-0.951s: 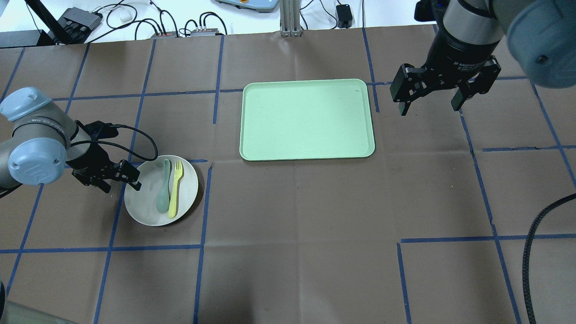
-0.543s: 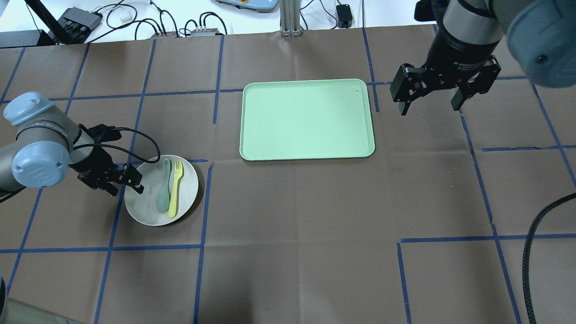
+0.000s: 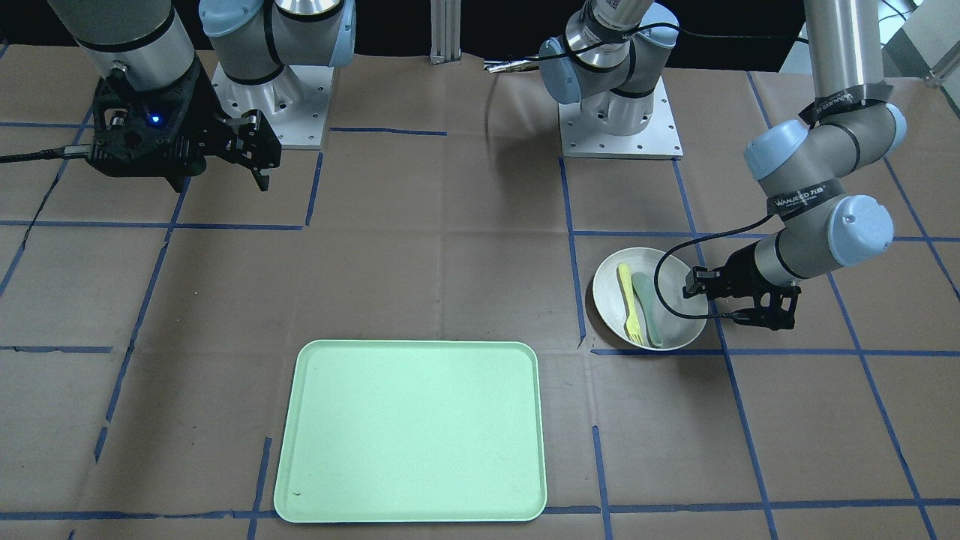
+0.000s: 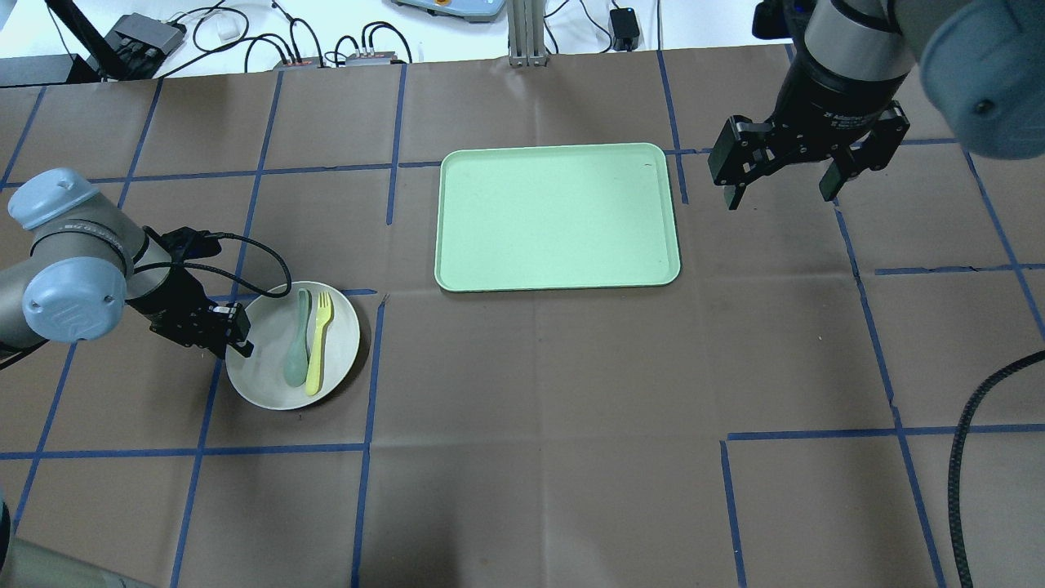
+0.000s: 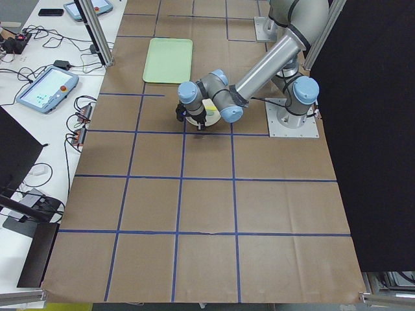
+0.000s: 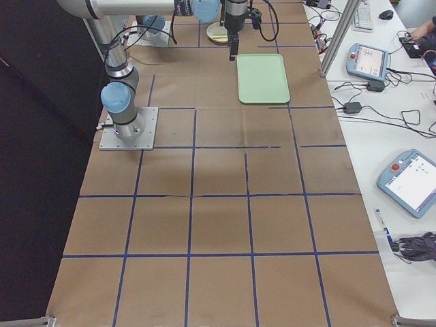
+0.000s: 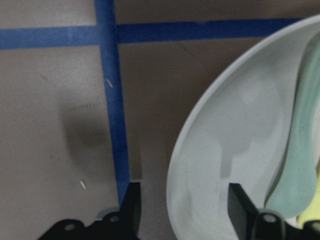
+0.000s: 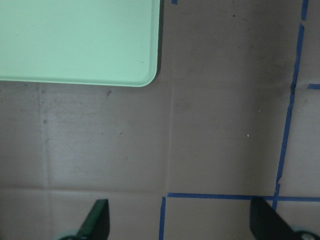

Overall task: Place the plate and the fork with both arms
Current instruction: 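Carry the plate with the left gripper onto the green tray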

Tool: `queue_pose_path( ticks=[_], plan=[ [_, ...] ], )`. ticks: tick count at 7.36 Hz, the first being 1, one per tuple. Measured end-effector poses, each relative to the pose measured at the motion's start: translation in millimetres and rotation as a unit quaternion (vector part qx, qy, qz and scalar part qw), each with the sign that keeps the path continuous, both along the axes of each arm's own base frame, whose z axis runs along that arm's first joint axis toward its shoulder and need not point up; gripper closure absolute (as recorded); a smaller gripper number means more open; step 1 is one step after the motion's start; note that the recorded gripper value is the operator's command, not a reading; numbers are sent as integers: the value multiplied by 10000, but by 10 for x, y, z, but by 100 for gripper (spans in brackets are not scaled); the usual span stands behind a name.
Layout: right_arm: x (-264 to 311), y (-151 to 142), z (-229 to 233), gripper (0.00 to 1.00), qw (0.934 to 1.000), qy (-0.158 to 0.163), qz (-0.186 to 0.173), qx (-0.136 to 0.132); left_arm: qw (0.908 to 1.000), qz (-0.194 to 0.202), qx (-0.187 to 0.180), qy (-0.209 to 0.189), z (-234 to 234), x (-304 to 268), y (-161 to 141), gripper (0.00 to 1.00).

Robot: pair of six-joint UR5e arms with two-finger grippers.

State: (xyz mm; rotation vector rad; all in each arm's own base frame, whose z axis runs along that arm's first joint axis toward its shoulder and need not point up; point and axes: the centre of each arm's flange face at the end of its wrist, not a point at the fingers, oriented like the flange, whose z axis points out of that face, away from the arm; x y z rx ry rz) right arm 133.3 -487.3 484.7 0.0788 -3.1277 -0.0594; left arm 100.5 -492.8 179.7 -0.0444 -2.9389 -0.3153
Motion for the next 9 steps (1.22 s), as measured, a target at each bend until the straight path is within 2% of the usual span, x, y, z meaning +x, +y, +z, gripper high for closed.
queue_pose_path(
  ticks=[2, 3, 5, 9],
  plan=[
    [0, 0, 0, 0, 10000, 2, 2, 0, 10000, 9, -3, 4, 2, 4, -2, 94],
    [1, 0, 0, 0, 10000, 2, 2, 0, 10000, 13, -12, 3, 9, 9, -5, 98],
    [-1, 0, 0, 0, 10000, 0, -2, 0, 10000, 39, -66, 46, 38, -3, -13, 98],
    [-4, -1, 0, 0, 10000, 0, -1, 0, 9977, 386, -297, 469, 107, -211, -123, 99]
  ],
)
